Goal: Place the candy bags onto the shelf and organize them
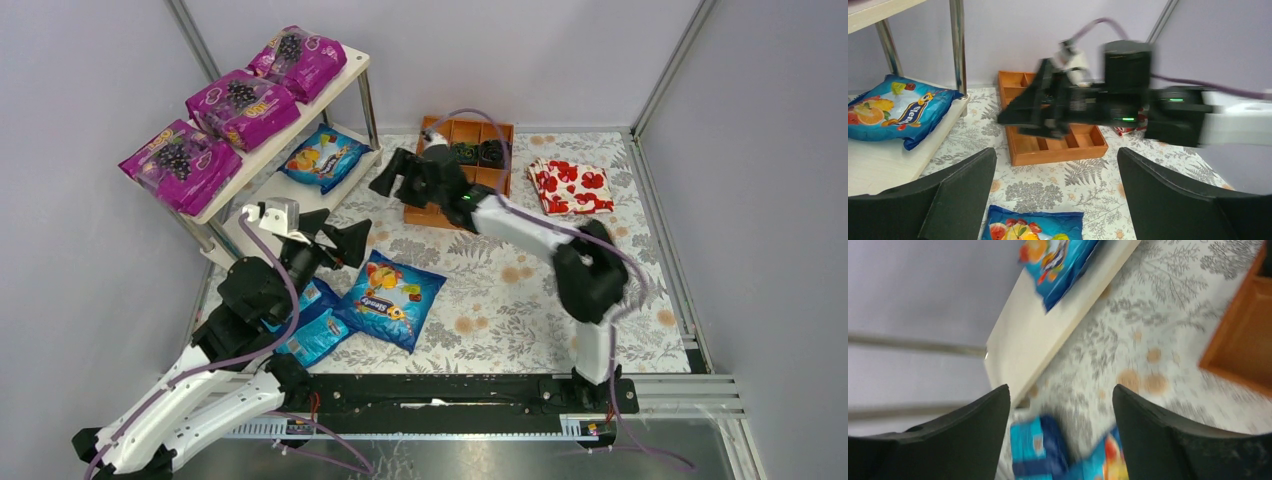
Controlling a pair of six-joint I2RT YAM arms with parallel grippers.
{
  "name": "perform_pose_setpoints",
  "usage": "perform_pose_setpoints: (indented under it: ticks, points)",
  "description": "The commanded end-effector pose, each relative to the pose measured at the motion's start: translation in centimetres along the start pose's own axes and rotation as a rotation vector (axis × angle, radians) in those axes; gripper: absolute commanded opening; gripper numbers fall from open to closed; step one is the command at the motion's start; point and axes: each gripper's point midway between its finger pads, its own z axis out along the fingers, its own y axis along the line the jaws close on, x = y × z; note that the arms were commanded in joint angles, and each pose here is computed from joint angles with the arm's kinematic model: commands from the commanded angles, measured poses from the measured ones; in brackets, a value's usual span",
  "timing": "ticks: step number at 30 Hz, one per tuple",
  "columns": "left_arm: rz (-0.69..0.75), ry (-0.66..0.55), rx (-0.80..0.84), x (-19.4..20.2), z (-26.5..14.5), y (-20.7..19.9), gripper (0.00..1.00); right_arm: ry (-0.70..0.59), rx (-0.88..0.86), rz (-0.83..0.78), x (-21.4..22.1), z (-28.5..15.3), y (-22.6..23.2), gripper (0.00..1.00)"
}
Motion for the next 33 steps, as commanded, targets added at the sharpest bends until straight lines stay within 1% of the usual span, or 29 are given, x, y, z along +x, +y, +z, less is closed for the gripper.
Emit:
perform_pose_setpoints:
  ticks: [1, 4, 5, 7, 10, 14, 19, 21, 22, 24, 27, 29, 30, 33]
  points:
    - [-0.004, -0.048, -0.033, -0.8, 0.3, 0.7, 0.95, 0.000, -0.074, -0.171, 0.7, -9.7, 0.6, 0.86]
    - [0.006, -0.015, -0.040, 0.1, 0.8, 0.7, 0.96, 0.058, -0.060, -0.177, 4.5, -13.9, -2.8, 0.93]
    - [0.005, -0.002, -0.039, 0.4, 1.0, 0.7, 0.95, 0.094, -0.032, -0.164, 6.6, -15.1, -5.0, 0.95]
    - [0.002, 0.028, -0.026, 1.3, 1.5, 0.3, 0.96, 0.115, -0.032, -0.131, 8.7, -17.3, -6.9, 0.99]
    - [-0.024, 0.104, 0.014, 3.2, 2.1, -0.8, 0.96, 0.130, -0.057, -0.091, 11.5, -19.7, -9.1, 1.00]
    - [-0.090, 0.265, 0.071, 7.0, 1.9, -2.2, 0.96, 0.178, -0.033, -0.055, 14.2, -21.0, -11.8, 1.00]
    - [-0.207, 0.493, 0.057, 13.6, 0.1, -2.4, 0.96, 0.246, -0.068, -0.037, 15.7, -19.8, -11.9, 1.00]
    - [-0.268, 0.561, 0.017, 15.6, -0.8, -2.1, 0.96, 0.299, -0.078, -0.022, 16.3, -18.7, -11.9, 1.00]
    - [-0.295, 0.588, -0.002, 16.5, -1.3, -1.9, 0.96, 0.323, -0.099, 0.011, 16.4, -18.2, -11.8, 1.00]
    - [-0.348, 0.601, -0.009, 17.3, -1.9, -1.9, 0.96, 0.362, -0.151, 0.104, 16.8, -17.3, -11.3, 1.00]
    - [-0.400, 0.587, -0.009, 17.6, -2.2, -2.0, 0.97, 0.336, -0.258, 0.259, 17.0, -16.4, -9.9, 1.00]
    - [-0.400, 0.577, -0.012, 17.5, -2.0, -1.9, 0.97, 0.306, -0.282, 0.327, 17.3, -15.5, -9.4, 1.00]
    - [-0.395, 0.574, -0.019, 17.4, -1.8, -1.9, 0.97, 0.286, -0.280, 0.338, 17.5, -14.8, -9.3, 1.00]
    - [-0.374, 0.576, -0.038, 17.0, -1.0, -1.8, 0.97, 0.202, -0.171, 0.390, 18.8, -13.1, -11.1, 1.00]
